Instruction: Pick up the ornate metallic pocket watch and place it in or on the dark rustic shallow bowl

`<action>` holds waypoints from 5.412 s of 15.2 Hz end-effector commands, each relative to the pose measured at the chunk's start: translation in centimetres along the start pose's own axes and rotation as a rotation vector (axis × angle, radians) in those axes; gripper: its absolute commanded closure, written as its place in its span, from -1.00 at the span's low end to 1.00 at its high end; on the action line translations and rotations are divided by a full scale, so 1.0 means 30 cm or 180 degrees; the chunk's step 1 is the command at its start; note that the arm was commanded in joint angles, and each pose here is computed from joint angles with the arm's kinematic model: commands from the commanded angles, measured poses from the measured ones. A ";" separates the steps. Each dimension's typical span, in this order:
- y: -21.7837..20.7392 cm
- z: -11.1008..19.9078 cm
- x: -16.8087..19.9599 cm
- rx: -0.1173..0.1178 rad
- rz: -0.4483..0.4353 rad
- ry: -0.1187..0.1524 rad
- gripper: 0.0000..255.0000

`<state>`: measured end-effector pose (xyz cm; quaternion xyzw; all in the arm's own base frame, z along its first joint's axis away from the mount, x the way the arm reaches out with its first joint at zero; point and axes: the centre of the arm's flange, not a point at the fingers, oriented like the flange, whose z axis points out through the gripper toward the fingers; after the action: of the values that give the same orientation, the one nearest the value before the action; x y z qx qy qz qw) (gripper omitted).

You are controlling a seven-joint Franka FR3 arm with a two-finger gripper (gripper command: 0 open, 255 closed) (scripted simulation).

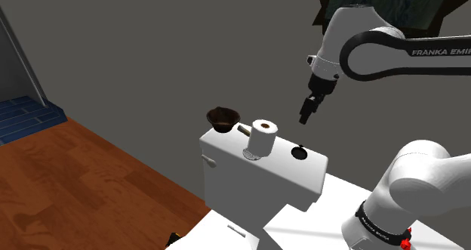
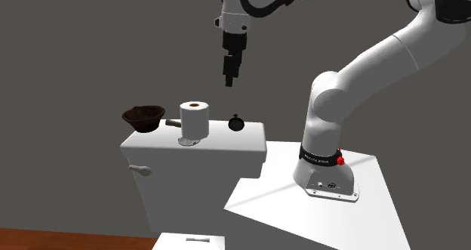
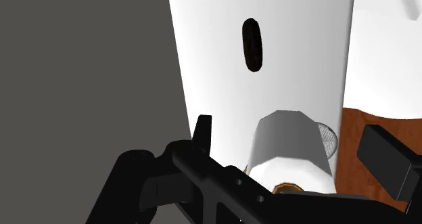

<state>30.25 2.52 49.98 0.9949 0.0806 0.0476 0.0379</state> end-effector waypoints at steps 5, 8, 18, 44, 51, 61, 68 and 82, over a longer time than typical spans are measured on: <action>-0.015 0.252 -0.053 -0.0145 -0.0232 -0.0209 -1.00; -0.021 0.377 -0.085 -0.0217 -0.0346 -0.0314 -1.00; -0.011 0.548 -0.110 -0.0240 -0.0383 -0.0347 -1.00; 0.003 0.391 -0.096 -0.0240 -0.0383 -0.0347 1.00; 0.013 0.269 -0.085 -0.0240 -0.0383 -0.0347 1.00; 0.027 0.094 -0.070 -0.0240 -0.0383 -0.0347 1.00; 0.037 -0.021 -0.059 -0.0240 -0.0383 -0.0347 1.00; -0.086 0.006 0.544 -0.0240 -0.0383 -0.0347 1.00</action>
<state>44.44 7.19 51.17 0.9872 0.1362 -0.0060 0.0827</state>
